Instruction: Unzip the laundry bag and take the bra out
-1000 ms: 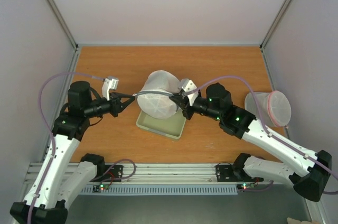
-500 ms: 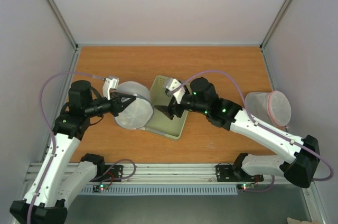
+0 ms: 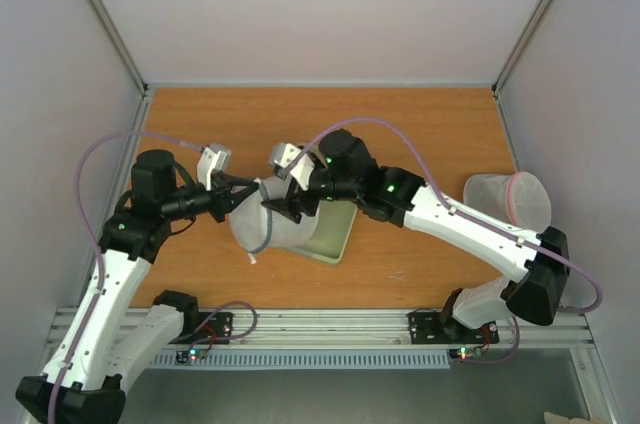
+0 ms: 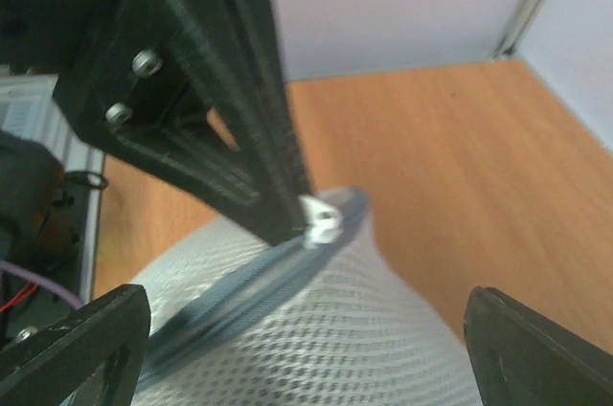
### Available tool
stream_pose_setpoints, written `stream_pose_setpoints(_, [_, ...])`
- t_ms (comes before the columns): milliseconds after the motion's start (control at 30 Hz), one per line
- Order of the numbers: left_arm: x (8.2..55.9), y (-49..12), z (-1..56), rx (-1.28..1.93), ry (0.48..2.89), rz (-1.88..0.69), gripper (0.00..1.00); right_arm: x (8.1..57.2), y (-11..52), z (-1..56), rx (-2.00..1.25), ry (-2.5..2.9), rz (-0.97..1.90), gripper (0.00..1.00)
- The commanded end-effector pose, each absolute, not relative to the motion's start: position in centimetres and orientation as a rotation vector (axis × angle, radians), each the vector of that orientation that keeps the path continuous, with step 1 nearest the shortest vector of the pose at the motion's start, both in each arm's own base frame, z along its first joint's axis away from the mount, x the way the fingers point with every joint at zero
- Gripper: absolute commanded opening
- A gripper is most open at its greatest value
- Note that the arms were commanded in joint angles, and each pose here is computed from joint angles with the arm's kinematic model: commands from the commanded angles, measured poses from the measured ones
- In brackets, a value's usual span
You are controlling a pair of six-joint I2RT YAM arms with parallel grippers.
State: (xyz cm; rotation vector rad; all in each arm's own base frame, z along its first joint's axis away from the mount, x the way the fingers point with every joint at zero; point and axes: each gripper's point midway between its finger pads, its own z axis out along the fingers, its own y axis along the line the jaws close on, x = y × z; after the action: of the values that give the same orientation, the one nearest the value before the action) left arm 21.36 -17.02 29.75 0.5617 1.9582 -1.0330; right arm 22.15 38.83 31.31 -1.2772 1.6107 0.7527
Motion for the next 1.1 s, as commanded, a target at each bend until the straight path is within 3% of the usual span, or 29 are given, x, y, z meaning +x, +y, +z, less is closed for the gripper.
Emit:
stream_pose_setpoints(0, [21.3, -17.2, 31.6, 0.605, 1.878, -1.016, 0.01, 20.2, 40.5, 31.2, -1.271, 1.647, 0.772, 0.92])
stream_pose_setpoints(67, [21.3, -17.3, 31.6, 0.601, 1.88, -1.021, 0.01, 20.7, 40.9, 31.2, -1.2, 1.695, 0.761, 0.91])
stream_pose_setpoints(267, [21.4, -17.3, 31.6, 0.6, 1.874, -1.016, 0.01, 22.9, 40.7, 29.6, -1.079, 1.816, 0.673, 0.67])
stream_pose_setpoints(467, [21.2, -17.3, 31.6, 0.608, 1.867, -1.016, 0.01, 24.1, 40.7, 28.4, -1.06, 1.86, 0.595, 0.56])
stream_pose_setpoints(633, [21.1, -17.3, 31.7, 0.614, 1.861, -1.014, 0.01, 24.0, 41.0, 27.9, -1.085, 1.862, 0.599, 0.27])
stream_pose_setpoints(700, [21.2, -17.1, 31.6, 0.598, 1.869, -1.007, 0.01, 24.2, 40.7, 28.1, -1.075, 1.86, 0.582, 0.06])
stream_pose_setpoints(733, [21.3, -17.0, 31.6, 0.586, 1.874, -0.995, 0.01, 24.5, 40.2, 28.5, -1.055, 1.855, 0.561, 0.02])
stream_pose_setpoints(933, [23.4, -14.6, 30.9, 0.386, 1.948, -0.906, 0.01, 24.8, 36.7, 30.8, -1.015, 1.784, 0.528, 0.01])
stream_pose_setpoints(1067, [22.8, -15.2, 31.4, 0.311, 1.933, -1.063, 0.01, 25.0, 33.6, 34.2, -0.937, 1.666, 0.667, 0.01])
